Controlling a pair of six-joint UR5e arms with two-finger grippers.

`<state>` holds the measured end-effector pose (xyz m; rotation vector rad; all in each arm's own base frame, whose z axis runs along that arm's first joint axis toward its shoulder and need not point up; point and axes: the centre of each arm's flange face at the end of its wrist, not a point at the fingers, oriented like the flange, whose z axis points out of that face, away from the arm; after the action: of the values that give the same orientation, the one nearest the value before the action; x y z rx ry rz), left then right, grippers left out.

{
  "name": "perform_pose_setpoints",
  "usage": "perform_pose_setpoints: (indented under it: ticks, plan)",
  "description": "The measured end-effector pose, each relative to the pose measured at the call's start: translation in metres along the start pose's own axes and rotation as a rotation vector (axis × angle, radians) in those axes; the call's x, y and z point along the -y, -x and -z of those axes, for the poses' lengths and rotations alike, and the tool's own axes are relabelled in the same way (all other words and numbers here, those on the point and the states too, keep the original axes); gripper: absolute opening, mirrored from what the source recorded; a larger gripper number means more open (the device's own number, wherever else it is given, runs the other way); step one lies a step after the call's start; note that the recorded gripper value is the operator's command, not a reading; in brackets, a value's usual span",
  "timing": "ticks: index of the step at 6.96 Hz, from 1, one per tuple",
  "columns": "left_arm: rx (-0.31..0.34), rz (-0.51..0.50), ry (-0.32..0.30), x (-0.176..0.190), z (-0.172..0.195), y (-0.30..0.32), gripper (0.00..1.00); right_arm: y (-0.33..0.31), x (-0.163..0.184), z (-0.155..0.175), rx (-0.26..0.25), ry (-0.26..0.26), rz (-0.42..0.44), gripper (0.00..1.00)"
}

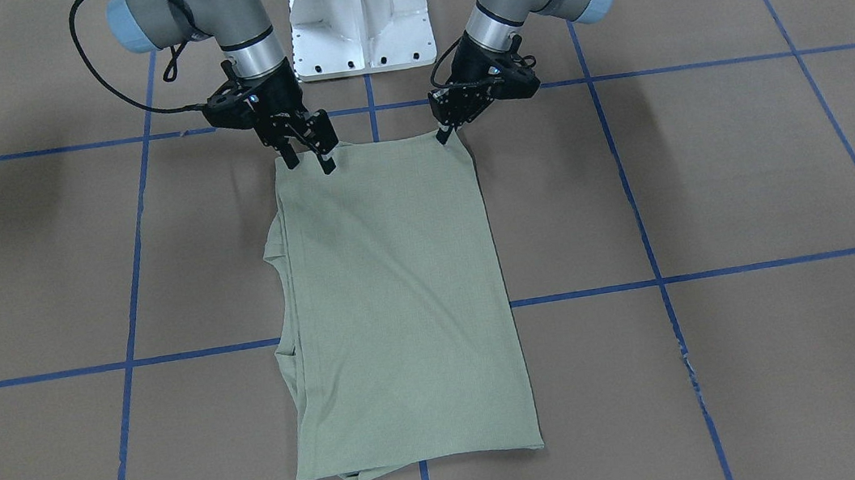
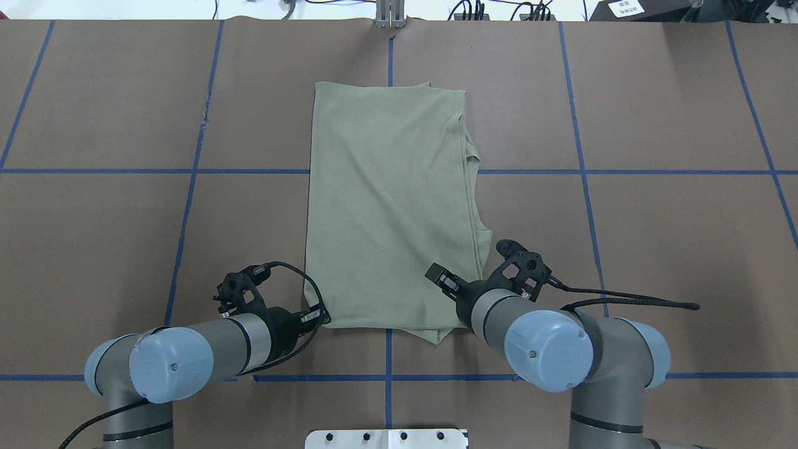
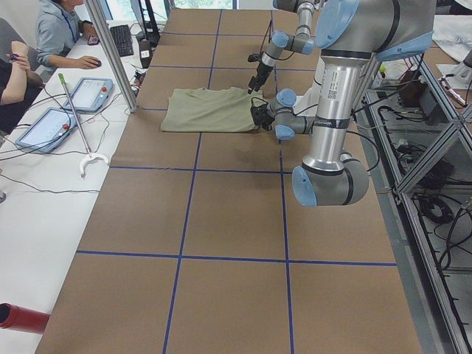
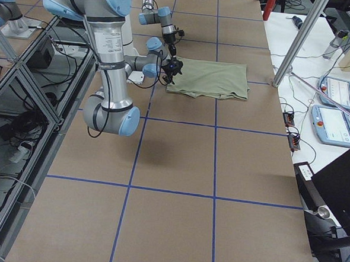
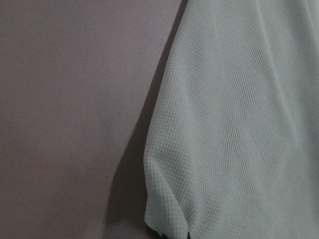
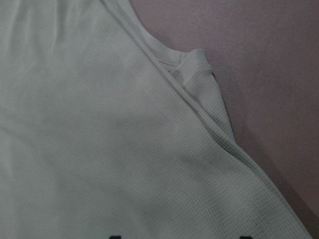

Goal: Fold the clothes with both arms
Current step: 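Move the right gripper along the near edge toward the left gripper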

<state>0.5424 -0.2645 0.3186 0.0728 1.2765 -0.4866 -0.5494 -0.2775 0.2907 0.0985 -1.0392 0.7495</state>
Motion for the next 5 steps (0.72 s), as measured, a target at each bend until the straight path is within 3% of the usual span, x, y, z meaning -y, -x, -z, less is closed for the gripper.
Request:
perform_pose_setpoints:
  ticks: [2, 5]
  plan:
    - [0.001, 0.000, -0.001, 0.000, 0.000, 0.001, 0.00, -0.008, -0.016, -0.006, -0.033, -0.002, 0.010, 0.85]
    - [0.005, -0.001, -0.002, 0.001, 0.000, 0.004, 0.00, -0.015, -0.031, -0.007, -0.039, -0.002, 0.026, 0.85]
